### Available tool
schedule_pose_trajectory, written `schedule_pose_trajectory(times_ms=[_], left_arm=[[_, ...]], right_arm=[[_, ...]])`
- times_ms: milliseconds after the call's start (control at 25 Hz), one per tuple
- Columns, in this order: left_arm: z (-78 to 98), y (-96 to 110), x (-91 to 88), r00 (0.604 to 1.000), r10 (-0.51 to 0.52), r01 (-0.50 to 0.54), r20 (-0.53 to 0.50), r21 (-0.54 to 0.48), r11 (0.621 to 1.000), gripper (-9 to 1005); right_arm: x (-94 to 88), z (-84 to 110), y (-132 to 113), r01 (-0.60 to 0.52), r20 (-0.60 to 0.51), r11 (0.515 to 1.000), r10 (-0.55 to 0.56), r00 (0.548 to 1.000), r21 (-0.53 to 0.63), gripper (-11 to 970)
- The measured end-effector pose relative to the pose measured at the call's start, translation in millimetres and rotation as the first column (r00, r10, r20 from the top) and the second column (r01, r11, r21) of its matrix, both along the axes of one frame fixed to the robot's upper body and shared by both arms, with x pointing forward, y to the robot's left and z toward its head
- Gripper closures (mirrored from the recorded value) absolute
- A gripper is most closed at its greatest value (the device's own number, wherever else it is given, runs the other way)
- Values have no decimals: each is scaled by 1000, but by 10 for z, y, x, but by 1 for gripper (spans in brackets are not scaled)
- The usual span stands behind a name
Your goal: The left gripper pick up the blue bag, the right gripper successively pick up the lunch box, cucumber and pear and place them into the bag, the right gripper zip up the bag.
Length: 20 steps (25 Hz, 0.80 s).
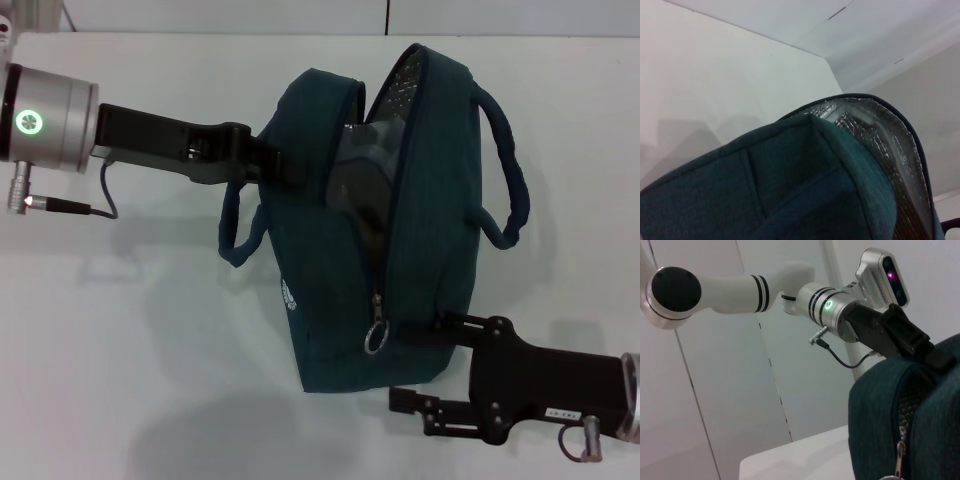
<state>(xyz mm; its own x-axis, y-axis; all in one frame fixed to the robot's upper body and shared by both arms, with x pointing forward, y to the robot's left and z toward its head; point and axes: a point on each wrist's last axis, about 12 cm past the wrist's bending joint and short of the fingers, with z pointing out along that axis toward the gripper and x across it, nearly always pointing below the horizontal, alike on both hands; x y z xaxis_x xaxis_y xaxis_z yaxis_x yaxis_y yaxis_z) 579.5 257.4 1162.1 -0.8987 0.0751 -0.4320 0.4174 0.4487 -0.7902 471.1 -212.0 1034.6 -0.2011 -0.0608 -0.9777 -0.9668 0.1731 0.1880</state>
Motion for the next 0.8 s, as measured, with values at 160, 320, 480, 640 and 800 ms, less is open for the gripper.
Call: schedule_pose_trajectory(times_ms=[160, 320, 480, 640, 800], left_arm=[[9, -15, 7, 1000, -5, 5, 3, 0, 1000, 934], [14, -30, 12, 1000, -9, 9, 6, -1, 1000, 934], [15, -31, 13, 1000, -10, 10, 9, -1, 1000, 934], [16, -31, 14, 1000, -11, 11, 11, -1, 1000, 934], [19, -33, 15, 1000, -12, 12, 12, -2, 1000, 933]], right_arm=[[40, 25, 46, -4, 25, 1000, 4, 1000, -3, 231], [69, 39, 140, -38, 53, 999, 39, 998, -32, 231], [71, 50, 197, -65, 67, 997, 68, 995, -44, 231], [64, 59, 218, -81, 87, 996, 85, 993, -45, 231], [82, 63, 206, -50, 88, 998, 52, 995, -31, 231]])
